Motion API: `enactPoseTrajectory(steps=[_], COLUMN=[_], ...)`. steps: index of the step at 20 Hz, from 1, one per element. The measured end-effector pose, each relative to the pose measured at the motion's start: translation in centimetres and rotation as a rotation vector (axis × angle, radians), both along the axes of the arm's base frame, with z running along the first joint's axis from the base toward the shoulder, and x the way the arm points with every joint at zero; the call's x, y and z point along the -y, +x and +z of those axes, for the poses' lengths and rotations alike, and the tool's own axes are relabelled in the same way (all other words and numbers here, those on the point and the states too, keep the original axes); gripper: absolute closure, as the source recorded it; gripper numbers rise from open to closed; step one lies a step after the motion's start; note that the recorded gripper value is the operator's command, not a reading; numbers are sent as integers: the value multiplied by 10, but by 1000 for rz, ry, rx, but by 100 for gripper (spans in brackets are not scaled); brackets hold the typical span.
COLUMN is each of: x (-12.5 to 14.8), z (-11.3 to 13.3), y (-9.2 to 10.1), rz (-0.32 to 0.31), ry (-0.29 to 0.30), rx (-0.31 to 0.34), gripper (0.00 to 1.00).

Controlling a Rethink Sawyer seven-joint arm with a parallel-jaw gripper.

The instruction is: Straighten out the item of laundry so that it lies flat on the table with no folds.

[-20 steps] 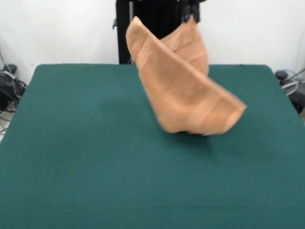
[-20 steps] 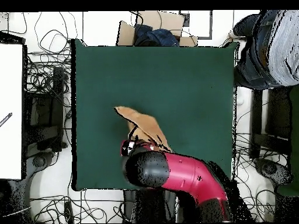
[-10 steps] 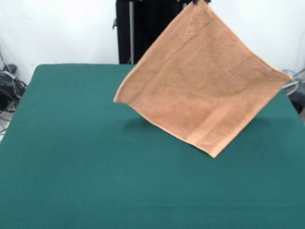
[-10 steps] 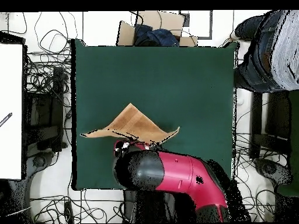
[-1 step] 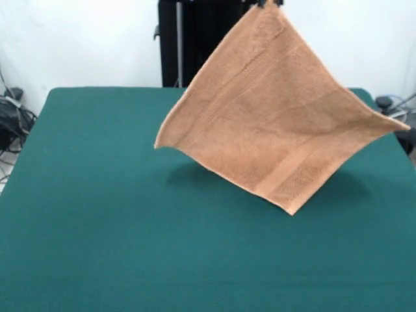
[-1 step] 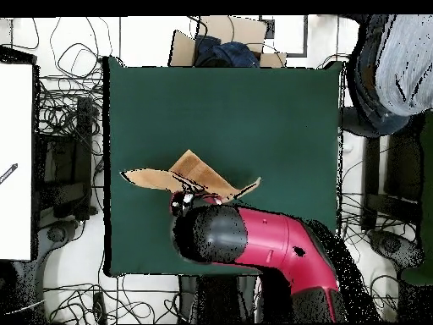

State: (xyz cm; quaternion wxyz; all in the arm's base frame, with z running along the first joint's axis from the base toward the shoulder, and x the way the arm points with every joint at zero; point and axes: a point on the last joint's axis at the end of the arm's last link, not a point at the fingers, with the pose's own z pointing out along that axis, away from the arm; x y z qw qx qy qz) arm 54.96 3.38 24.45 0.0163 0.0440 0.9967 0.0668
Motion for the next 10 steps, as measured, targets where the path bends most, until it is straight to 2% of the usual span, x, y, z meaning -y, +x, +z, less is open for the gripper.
enactPoseTrajectory(steps=[10], x=[13], z=[-23], y=[5], rz=[-23], ry=[4], rx=[20], gripper=[0])
